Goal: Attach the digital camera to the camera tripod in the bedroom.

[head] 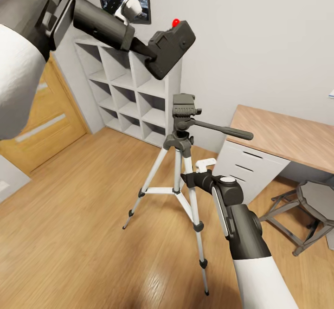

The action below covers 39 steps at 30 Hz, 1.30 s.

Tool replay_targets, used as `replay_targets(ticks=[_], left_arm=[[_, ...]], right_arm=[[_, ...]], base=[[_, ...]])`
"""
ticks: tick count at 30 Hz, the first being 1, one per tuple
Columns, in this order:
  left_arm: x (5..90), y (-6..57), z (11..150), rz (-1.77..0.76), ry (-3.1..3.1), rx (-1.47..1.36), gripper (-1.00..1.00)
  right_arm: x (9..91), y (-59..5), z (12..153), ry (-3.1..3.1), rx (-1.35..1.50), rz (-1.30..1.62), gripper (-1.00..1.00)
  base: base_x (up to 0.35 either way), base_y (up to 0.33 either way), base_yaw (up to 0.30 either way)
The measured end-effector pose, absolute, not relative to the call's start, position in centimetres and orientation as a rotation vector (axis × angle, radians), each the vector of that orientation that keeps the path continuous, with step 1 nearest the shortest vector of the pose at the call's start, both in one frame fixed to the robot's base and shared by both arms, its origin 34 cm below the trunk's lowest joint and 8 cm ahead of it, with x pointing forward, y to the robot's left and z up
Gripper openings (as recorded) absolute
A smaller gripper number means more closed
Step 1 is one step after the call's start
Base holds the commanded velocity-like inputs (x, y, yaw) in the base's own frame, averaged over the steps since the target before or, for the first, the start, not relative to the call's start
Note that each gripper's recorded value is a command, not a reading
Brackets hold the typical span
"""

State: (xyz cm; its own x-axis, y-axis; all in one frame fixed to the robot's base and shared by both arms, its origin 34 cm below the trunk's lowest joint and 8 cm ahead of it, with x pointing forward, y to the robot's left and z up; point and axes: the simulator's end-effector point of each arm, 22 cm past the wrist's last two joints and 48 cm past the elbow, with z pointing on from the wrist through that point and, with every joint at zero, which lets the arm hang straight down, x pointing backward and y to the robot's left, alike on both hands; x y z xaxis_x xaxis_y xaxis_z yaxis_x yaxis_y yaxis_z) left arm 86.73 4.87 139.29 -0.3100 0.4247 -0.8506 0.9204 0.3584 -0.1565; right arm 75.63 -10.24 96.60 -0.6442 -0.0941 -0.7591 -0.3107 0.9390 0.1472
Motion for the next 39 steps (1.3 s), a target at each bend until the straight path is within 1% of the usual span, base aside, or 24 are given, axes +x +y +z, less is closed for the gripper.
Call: replay_targets(ticks=[4, 11, 14, 21, 29, 39], left_arm=[[86.5, 4.9, 140.1, -0.775, 1.915, 1.258, -1.0], [86.3, 4.8, 140.3, -0.711, 1.877, 1.341, -1.0], [86.0, 3.7, 139.3, -0.629, 1.849, 1.449, -1.0], [85.6, 2.4, 137.1, -0.492, 1.883, 1.574, -1.0], [86.9, 4.3, 137.5, -0.428, 1.916, 1.512, -1.0], [84.6, 0.7, 137.9, -0.529, 1.852, 1.59, -1.0]], right_arm=[[75.8, -10.4, 96.8, 2.256, -0.285, 0.327, -1.0], [75.8, -10.4, 97.0, 2.251, -0.285, 0.324, -1.0], [75.8, -10.4, 97.1, 2.25, -0.287, 0.324, -1.0], [75.7, -10.4, 96.9, 2.255, -0.287, 0.326, -1.0], [75.6, -10.7, 96.7, 2.263, -0.273, 0.327, -1.0], [75.6, -10.6, 96.8, 2.26, -0.277, 0.326, -1.0]], base=[[0.0, 0.0, 0.0], [0.0, 0.0, 0.0], [0.0, 0.0, 0.0], [0.0, 0.0, 0.0], [0.0, 0.0, 0.0], [0.0, 0.0, 0.0]])
